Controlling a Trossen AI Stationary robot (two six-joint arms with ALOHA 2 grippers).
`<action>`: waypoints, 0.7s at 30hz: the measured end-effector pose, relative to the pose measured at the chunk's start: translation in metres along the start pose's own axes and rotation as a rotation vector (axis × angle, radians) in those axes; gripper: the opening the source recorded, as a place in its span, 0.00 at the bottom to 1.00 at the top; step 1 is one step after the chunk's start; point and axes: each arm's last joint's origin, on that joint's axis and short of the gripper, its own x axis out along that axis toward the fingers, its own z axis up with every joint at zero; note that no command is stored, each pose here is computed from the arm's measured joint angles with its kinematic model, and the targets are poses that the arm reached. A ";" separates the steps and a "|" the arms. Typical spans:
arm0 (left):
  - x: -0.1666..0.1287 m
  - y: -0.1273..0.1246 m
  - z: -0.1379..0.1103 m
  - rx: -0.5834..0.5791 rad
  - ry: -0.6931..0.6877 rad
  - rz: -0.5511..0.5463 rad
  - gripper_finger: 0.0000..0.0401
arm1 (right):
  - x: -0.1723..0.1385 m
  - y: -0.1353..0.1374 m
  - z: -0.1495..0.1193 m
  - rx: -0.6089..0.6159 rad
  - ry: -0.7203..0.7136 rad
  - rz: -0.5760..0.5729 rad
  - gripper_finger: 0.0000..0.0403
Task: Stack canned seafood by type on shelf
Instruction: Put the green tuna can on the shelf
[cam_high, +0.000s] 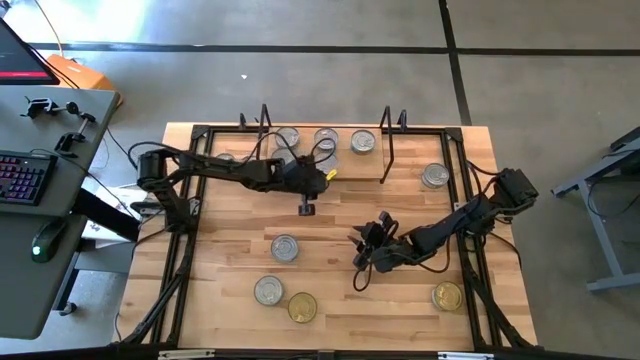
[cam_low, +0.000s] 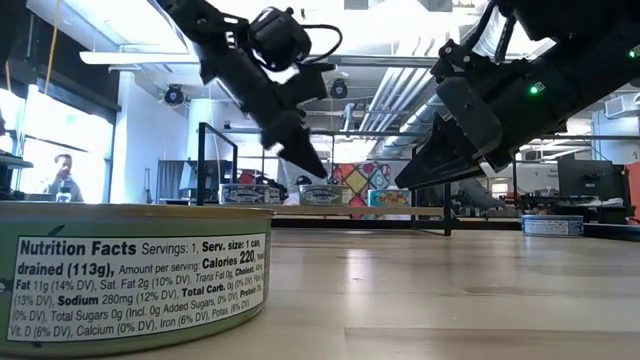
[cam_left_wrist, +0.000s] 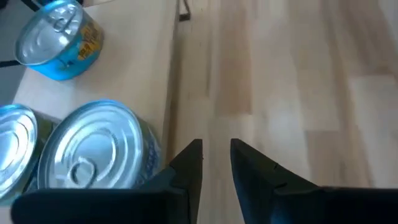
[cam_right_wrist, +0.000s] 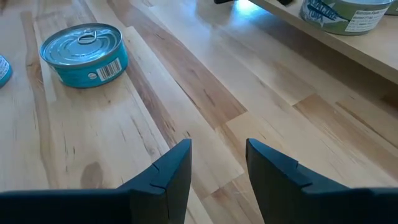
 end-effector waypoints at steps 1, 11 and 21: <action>0.004 0.000 -0.001 -0.002 -0.003 0.008 0.18 | 0.000 0.000 0.000 0.001 0.000 0.000 0.36; 0.016 0.010 -0.004 0.038 0.000 0.113 0.17 | 0.000 0.000 0.000 0.004 -0.003 0.002 0.36; 0.016 0.007 -0.004 0.042 0.007 0.100 0.17 | 0.000 0.000 0.000 0.005 -0.004 0.002 0.36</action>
